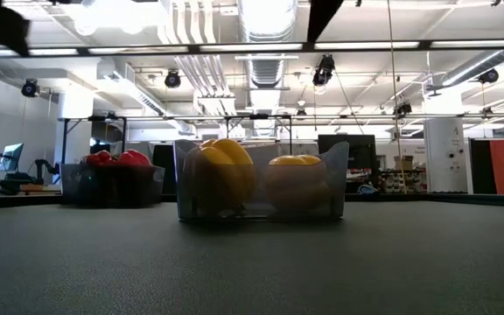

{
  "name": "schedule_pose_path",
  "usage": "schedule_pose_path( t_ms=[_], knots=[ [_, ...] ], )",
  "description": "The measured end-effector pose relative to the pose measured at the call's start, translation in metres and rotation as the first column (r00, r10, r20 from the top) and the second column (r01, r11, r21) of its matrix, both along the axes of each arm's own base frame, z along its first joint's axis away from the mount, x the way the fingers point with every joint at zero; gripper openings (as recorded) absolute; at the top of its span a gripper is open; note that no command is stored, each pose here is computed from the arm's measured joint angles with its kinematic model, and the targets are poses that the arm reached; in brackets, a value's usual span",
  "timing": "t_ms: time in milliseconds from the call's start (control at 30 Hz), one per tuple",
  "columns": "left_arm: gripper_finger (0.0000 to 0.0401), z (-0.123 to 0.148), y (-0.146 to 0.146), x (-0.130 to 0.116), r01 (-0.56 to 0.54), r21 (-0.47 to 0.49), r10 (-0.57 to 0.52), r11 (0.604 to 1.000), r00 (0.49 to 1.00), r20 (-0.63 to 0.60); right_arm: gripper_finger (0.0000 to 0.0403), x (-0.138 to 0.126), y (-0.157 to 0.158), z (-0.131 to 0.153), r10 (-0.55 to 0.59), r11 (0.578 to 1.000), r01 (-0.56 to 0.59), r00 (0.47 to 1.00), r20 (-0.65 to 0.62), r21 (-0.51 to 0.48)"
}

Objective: Sort produce into baskets
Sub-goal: Put the red apple into the transparent bin

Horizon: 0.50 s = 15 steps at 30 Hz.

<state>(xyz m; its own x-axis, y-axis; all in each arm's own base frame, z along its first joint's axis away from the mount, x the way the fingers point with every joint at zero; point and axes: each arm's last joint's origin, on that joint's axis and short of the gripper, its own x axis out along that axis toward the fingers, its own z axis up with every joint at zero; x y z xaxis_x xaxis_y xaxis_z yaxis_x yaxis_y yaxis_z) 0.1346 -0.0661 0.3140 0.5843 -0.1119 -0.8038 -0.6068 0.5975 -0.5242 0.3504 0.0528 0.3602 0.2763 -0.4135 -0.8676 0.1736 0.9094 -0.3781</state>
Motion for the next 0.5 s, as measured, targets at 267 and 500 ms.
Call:
schedule_pose_path(
  t_ms=[267,500],
  knots=[
    [0.0352,-0.046,-0.055,0.03,-0.151,-0.111,0.099,0.982,0.922,-0.374,0.0345,0.005,-0.024,0.001,0.157,0.985,-0.163,0.983,-0.09,-0.058],
    [0.0352,-0.084,-0.081,0.045,-0.187,-0.121,0.068,0.975,0.768,-0.636,0.0343,0.005,-0.026,0.001,0.179,0.981,-0.185,0.978,-0.109,-0.055]
  ],
)
